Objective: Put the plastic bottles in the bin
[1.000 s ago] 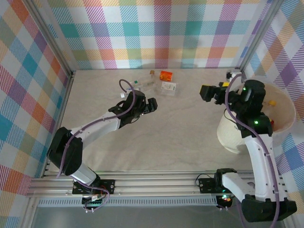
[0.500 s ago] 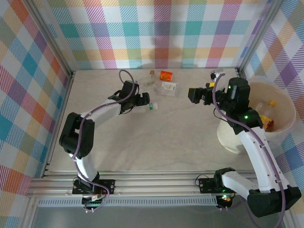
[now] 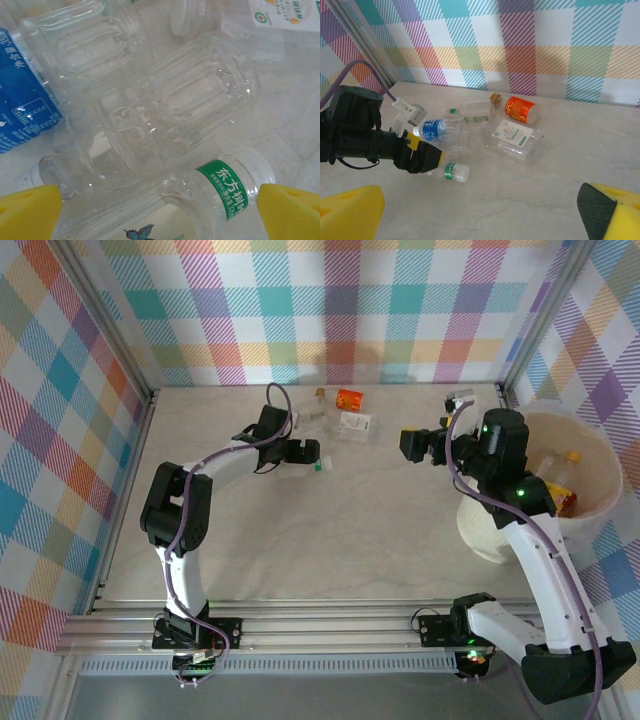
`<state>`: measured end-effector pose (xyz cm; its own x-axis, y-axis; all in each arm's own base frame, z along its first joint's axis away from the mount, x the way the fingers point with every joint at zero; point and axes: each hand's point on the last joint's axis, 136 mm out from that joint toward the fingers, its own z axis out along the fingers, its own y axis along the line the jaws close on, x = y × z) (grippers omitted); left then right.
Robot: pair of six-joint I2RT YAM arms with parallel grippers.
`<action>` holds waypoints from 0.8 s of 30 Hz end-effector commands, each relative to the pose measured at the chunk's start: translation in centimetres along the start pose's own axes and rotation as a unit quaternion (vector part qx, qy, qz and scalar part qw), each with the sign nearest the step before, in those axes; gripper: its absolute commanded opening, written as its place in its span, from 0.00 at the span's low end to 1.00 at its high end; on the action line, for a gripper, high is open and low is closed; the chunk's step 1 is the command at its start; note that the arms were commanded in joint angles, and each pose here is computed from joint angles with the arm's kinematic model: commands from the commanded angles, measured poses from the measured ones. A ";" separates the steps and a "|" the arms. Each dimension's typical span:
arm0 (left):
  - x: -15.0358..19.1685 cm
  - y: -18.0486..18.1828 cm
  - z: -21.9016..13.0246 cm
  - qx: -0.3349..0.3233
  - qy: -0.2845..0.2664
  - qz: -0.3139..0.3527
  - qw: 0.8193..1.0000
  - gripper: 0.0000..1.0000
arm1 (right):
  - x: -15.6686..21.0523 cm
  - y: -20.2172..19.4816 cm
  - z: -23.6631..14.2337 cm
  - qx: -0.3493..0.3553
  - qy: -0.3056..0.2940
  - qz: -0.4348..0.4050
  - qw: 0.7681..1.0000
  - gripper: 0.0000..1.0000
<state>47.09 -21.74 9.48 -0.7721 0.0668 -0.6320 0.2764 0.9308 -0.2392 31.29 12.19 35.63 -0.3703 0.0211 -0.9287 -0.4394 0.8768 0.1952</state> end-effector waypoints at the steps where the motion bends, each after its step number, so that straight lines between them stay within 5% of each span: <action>1: 0.9 -0.9 -1.0 0.028 0.012 0.012 0.999 1.00 | 0.2 0.2 -0.1 0.000 0.000 -0.016 1.000 1.00; 13: 5.5 -4.0 -4.5 0.044 0.065 0.047 0.996 1.00 | 0.6 0.1 0.6 -0.004 0.005 -0.012 1.000 1.00; 18: 6.4 -1.4 -3.9 -0.108 0.064 0.125 0.984 1.00 | 0.6 0.1 0.7 -0.004 0.003 -0.012 1.000 1.00; 24: 5.0 0.8 -3.7 -0.193 0.053 0.161 0.966 1.00 | 0.4 0.2 0.3 -0.003 0.002 -0.017 1.000 1.00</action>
<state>39.82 -22.07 8.28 -0.7515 0.3538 -0.5569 0.3577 0.9277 0.1068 31.42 12.41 34.46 -0.3910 0.0042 -0.9204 -0.4431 0.8756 0.1922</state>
